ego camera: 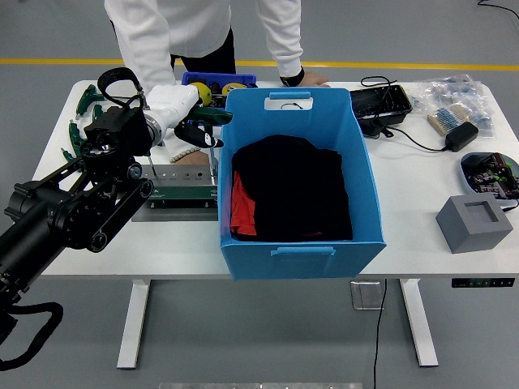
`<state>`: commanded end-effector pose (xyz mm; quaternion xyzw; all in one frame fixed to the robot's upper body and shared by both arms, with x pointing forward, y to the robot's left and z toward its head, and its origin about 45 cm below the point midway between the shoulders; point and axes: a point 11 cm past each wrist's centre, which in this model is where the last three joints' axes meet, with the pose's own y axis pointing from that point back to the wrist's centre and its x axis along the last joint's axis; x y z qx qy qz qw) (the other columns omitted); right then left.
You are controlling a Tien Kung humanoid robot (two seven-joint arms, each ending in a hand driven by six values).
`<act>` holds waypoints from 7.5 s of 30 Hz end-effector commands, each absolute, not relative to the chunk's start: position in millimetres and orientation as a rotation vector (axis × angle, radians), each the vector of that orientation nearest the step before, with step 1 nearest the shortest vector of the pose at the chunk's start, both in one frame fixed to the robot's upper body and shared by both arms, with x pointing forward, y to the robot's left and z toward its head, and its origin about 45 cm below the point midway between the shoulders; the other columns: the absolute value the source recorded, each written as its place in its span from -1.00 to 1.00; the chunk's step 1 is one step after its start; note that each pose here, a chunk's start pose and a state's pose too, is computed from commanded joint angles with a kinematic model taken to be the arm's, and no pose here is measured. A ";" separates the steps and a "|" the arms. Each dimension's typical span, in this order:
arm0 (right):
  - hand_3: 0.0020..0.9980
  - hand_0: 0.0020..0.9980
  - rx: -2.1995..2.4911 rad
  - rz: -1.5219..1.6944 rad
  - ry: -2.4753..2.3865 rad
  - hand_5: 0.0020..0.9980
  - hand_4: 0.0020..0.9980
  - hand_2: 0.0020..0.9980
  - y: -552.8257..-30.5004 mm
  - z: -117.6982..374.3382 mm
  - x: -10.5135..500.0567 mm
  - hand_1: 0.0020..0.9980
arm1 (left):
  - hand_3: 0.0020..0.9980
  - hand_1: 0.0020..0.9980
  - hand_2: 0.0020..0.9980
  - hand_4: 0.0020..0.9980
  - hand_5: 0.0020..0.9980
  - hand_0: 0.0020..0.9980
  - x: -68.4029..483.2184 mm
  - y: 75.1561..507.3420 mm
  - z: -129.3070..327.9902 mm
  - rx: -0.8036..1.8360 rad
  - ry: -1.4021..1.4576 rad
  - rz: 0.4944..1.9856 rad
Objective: Lift tool from toolbox,place it in box,lift tool from toolbox,place it in box
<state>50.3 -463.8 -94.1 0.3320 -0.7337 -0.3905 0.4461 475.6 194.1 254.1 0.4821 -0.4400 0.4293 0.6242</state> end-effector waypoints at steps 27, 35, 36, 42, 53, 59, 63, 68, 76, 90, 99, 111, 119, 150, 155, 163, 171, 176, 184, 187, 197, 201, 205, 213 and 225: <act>0.16 0.37 0.822 -0.968 -1.820 0.39 0.56 0.47 -463.8 -94.0 50.7 0.34 | -0.85 -0.89 -0.89 0.82 0.29 -0.59 480.7 195.6 281.4 0.968 -1.050 1.111; 0.16 0.37 0.823 -0.968 -1.822 0.39 0.56 0.47 -463.7 -93.9 51.7 0.34 | -0.83 -0.89 -0.88 0.63 0.26 -0.59 483.9 196.3 291.8 0.962 -1.077 1.115; 0.16 0.37 0.823 -0.968 -1.822 0.39 0.56 0.47 -463.7 -93.9 51.8 0.34 | -0.83 -0.89 -0.88 0.63 0.26 -0.59 484.0 196.2 292.5 0.961 -1.080 1.114; 0.16 0.37 0.823 -0.969 -1.823 0.39 0.56 0.47 -463.6 -93.9 52.0 0.34 | -0.84 -0.89 -0.88 0.47 0.14 -0.59 484.3 195.9 297.6 0.968 -1.108 1.107; 0.16 0.37 0.823 -0.967 -1.823 0.39 0.56 0.47 -463.8 -93.8 52.4 0.34 | -0.86 -0.89 -0.88 0.39 0.04 -0.58 487.5 190.9 328.8 0.952 -1.198 1.111; 0.16 0.37 0.823 -0.968 -1.822 0.39 0.56 0.47 -463.8 -93.8 52.2 0.34 | -0.85 -0.89 -0.87 0.34 0.03 -0.58 490.0 190.2 341.5 0.950 -1.229 1.105; 0.16 0.37 0.823 -0.967 -1.821 0.39 0.56 0.47 -464.0 -93.7 52.1 0.34 | -0.85 -0.89 -0.87 0.34 0.03 -0.58 490.8 189.4 349.3 0.941 -1.239 1.105; 0.16 0.37 0.822 -0.966 -1.821 0.39 0.56 0.47 -464.3 -93.7 51.8 0.34 | -0.86 -0.89 -0.87 0.31 -0.01 -0.58 490.0 187.6 360.7 0.928 -1.259 1.105; 0.16 0.37 0.819 -0.968 -1.817 0.39 0.56 0.47 -464.2 -94.0 49.2 0.34 | -0.86 -0.89 -0.87 0.32 -0.02 -0.58 478.0 167.7 384.5 0.838 -1.293 1.090; 0.16 0.37 0.818 -0.968 -1.809 0.39 0.56 0.47 -463.8 -94.6 46.3 0.34 | -0.86 -0.89 -0.87 0.32 -0.01 -0.58 439.0 92.4 374.8 0.612 -1.204 0.903; 0.16 0.37 0.822 -0.961 -1.804 0.39 0.55 0.47 -465.3 -93.9 47.3 0.33 | -0.86 -0.89 -0.87 0.32 -0.02 -0.57 434.7 60.3 314.9 0.752 -1.164 0.680; 0.16 0.37 0.840 -0.937 -1.810 0.39 0.56 0.47 -469.7 -90.3 59.2 0.34 | -0.84 -0.88 -0.87 0.30 -0.10 -0.56 448.6 54.0 268.9 0.938 -1.110 0.541; 0.15 0.37 0.842 -0.929 -1.811 0.39 0.56 0.47 -471.5 -89.1 61.7 0.34 | -0.84 -0.88 -0.87 0.35 -0.07 -0.57 450.3 44.7 262.0 0.979 -1.087 0.496; 0.15 0.37 0.846 -0.915 -1.817 0.39 0.56 0.47 -474.5 -86.8 67.1 0.34 | 0.31 0.26 0.35 0.79 0.17 0.16 457.8 30.8 278.0 0.774 -1.166 0.580; 0.15 0.37 0.846 -0.913 -1.818 0.39 0.56 0.47 -474.9 -86.6 67.4 0.34 | 0.35 0.34 0.45 0.82 0.20 0.25 461.5 33.4 284.1 0.760 -1.173 0.610; 0.15 0.37 0.845 -0.914 -1.818 0.38 0.56 0.47 -475.1 -86.7 66.6 0.34 | 0.41 0.39 0.51 0.83 0.21 0.31 462.7 33.2 296.3 0.722 -1.187 0.646; 0.15 0.37 0.841 -0.916 -1.815 0.38 0.56 0.47 -474.7 -87.2 64.4 0.33 | 0.41 0.40 0.52 0.83 0.22 0.30 460.6 32.3 300.3 0.700 -1.188 0.654; 0.15 0.37 0.838 -0.918 -1.814 0.38 0.56 0.47 -474.4 -87.6 62.8 0.33 | 0.42 0.41 0.52 0.83 0.23 0.31 459.7 33.2 302.5 0.686 -1.185 0.665; 0.15 0.36 0.831 -0.928 -1.813 0.38 0.56 0.47 -472.7 -89.1 58.2 0.33 | 0.42 0.41 0.52 0.83 0.23 0.32 451.5 39.8 317.7 0.672 -1.238 0.678; 0.15 0.36 0.827 -0.935 -1.812 0.38 0.56 0.47 -471.4 -90.0 55.4 0.33 | 0.41 0.39 0.48 0.82 0.27 0.30 450.8 53.1 320.4 0.686 -1.241 0.705; 0.15 0.36 0.818 -0.949 -1.800 0.38 0.56 0.47 -468.2 -92.5 47.8 0.33 | 0.37 0.40 0.50 0.80 0.28 0.30 453.4 117.9 315.7 0.732 -1.200 0.861; 0.15 0.36 0.814 -0.954 -1.800 0.38 0.56 0.47 -467.2 -93.3 45.2 0.33 | 0.37 0.40 0.50 0.80 0.28 0.30 452.7 146.3 311.5 0.727 -1.154 0.962; 0.15 0.37 0.814 -0.956 -1.804 0.38 0.56 0.46 -467.0 -93.3 45.8 0.33 | 0.37 0.40 0.50 0.80 0.28 0.29 451.8 166.3 312.2 0.712 -1.112 1.051; 0.15 0.37 0.818 -0.955 -1.821 0.38 0.56 0.46 -467.4 -92.5 50.3 0.33 | 0.37 0.39 0.50 0.79 0.31 0.21 446.8 207.5 314.3 0.611 -0.905 1.313; 0.15 0.36 0.820 -0.954 -1.822 0.38 0.55 0.46 -467.4 -92.4 51.0 0.33 | 0.39 0.27 0.43 0.72 0.35 0.03 420.3 278.2 281.0 0.540 -0.553 1.727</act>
